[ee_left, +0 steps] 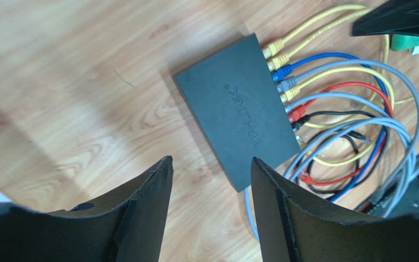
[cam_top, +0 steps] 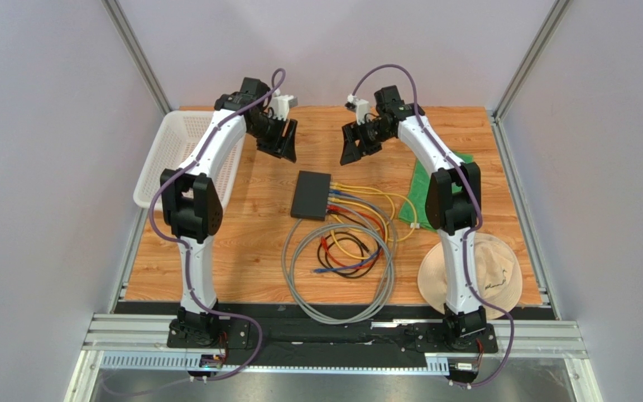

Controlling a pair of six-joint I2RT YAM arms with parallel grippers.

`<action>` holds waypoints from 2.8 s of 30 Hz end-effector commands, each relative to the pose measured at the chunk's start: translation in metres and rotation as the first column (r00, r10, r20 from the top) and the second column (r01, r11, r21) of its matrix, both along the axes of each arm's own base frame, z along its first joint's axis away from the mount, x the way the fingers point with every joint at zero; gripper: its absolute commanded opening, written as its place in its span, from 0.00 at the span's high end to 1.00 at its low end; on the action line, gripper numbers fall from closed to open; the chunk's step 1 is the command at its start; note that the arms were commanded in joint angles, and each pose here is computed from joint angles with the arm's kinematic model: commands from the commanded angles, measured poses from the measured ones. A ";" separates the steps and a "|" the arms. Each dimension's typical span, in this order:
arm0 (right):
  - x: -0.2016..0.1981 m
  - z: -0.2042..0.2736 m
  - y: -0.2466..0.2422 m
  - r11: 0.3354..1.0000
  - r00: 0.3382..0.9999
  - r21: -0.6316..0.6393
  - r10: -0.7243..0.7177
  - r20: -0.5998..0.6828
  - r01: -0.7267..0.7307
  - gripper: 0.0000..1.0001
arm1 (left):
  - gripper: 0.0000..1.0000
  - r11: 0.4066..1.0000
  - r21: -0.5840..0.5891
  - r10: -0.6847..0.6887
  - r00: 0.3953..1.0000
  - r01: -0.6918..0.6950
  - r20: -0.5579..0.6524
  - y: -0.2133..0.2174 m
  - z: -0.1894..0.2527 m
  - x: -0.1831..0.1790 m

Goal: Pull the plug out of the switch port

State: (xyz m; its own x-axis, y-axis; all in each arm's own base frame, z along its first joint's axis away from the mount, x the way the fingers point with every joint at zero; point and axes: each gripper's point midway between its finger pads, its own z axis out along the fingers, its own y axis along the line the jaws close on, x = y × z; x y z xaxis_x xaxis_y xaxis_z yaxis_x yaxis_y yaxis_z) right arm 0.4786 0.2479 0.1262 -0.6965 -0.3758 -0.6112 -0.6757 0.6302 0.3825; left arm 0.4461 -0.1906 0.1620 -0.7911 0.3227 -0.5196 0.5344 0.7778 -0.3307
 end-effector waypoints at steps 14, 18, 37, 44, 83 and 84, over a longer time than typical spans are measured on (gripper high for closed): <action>-0.002 -0.054 0.051 0.970 0.985 0.221 0.132 -0.110 -0.106 0.40 | 0.37 0.995 -0.089 -0.068 0.973 0.049 -0.219 -0.017 -0.064 -0.015; -0.013 -0.065 0.051 0.970 0.979 0.207 0.157 -0.133 -0.127 0.45 | 0.40 0.995 -0.077 -0.085 0.970 0.069 -0.229 -0.017 -0.076 -0.016; -0.071 -0.089 0.051 0.972 0.949 0.136 0.217 -0.228 -0.190 0.46 | 0.45 0.991 -0.068 -0.129 0.942 0.113 -0.311 -0.026 -0.098 -0.039; -0.050 -0.080 0.050 0.980 0.966 0.098 0.188 -0.176 -0.173 0.43 | 0.41 0.996 -0.026 -0.092 0.965 0.088 -0.245 -0.017 -0.074 -0.037; -0.042 -0.120 0.039 0.988 0.940 0.150 0.089 -0.328 -0.042 0.45 | 0.36 0.991 0.043 -0.121 0.990 0.124 -0.070 -0.019 -0.029 -0.025; -0.042 -0.120 0.039 0.988 0.941 0.149 0.091 -0.326 -0.044 0.45 | 0.37 0.991 0.022 -0.129 0.991 0.130 -0.040 -0.022 -0.017 -0.025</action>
State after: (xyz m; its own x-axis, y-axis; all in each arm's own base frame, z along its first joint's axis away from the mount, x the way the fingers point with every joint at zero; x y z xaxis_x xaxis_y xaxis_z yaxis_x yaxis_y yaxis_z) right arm 0.4298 0.2922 0.0371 -0.8540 -0.3312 -0.4013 -0.5161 0.4409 0.7343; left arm 0.3948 -0.2095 0.0533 -0.8652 0.4485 -0.2245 0.5011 0.7551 -0.4227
